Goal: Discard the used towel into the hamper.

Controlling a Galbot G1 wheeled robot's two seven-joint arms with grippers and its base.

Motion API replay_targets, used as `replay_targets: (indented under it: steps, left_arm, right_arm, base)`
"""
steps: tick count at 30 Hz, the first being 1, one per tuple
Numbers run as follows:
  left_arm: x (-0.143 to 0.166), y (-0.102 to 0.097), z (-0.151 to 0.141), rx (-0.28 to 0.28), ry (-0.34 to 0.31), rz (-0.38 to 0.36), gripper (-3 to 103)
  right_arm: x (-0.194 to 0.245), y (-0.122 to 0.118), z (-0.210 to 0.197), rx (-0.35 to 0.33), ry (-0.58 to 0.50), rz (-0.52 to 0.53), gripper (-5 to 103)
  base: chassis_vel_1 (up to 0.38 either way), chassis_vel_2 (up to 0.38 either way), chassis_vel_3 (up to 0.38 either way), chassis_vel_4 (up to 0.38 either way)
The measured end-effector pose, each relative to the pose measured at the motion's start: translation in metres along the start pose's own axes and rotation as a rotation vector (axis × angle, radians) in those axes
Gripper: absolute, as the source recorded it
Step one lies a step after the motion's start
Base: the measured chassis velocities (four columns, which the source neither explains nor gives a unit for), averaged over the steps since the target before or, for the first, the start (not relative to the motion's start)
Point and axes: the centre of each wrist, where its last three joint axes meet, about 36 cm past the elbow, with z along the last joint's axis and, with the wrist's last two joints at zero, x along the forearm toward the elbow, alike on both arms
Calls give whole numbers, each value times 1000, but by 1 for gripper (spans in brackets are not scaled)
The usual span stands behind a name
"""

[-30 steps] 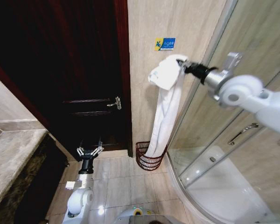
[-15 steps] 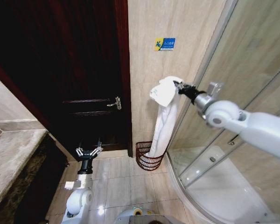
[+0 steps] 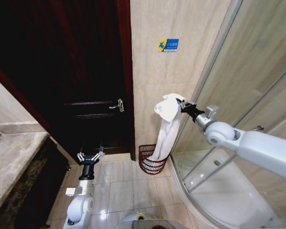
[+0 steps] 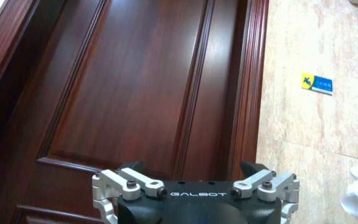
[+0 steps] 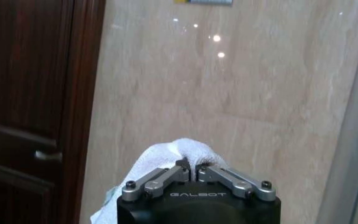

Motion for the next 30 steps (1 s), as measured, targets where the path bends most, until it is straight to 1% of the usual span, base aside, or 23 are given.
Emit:
replay_targets:
  steps: [3, 4, 6, 9, 14, 18, 20, 30]
  left_arm:
    - [1, 1, 0, -4, 2, 1, 100]
    - [1, 1, 0, -4, 2, 1, 100]
    - [2, 1, 2, -6, 6, 2, 100]
    - [2, 0, 2, -5, 5, 1, 100]
    - [1, -1, 2, -7, 4, 3, 100]
    - [1, -2, 2, -7, 5, 3, 100]
    - [2, -3, 3, -6, 11, 5, 100]
    - [5, -4, 6, -5, 24, 5, 100]
  right_arm:
    - [-3, -19, 21, 20, -5, -16, 3]
    - [-3, -19, 21, 20, -5, -16, 3]
    - [-7, -27, 34, 37, 8, -8, 3]
    - [-11, -28, 38, 49, 5, -10, 3]
    - [-19, -23, 31, 34, -20, 2, 3]
    - [-20, -15, 23, 22, -32, 0, 3]
    - [-18, -6, 19, 15, -29, -3, 3]
    - [-14, -1, 15, 13, -23, 7, 3]
  base:
    - [0, 0, 0, 0]
    - [0, 0, 0, 0]
    - [0, 0, 0, 0]
    - [0, 0, 0, 0]
    - [0, 0, 0, 0]
    - [0, 0, 0, 0]
    - [0, 0, 0, 0]
    - [0, 0, 0, 0]
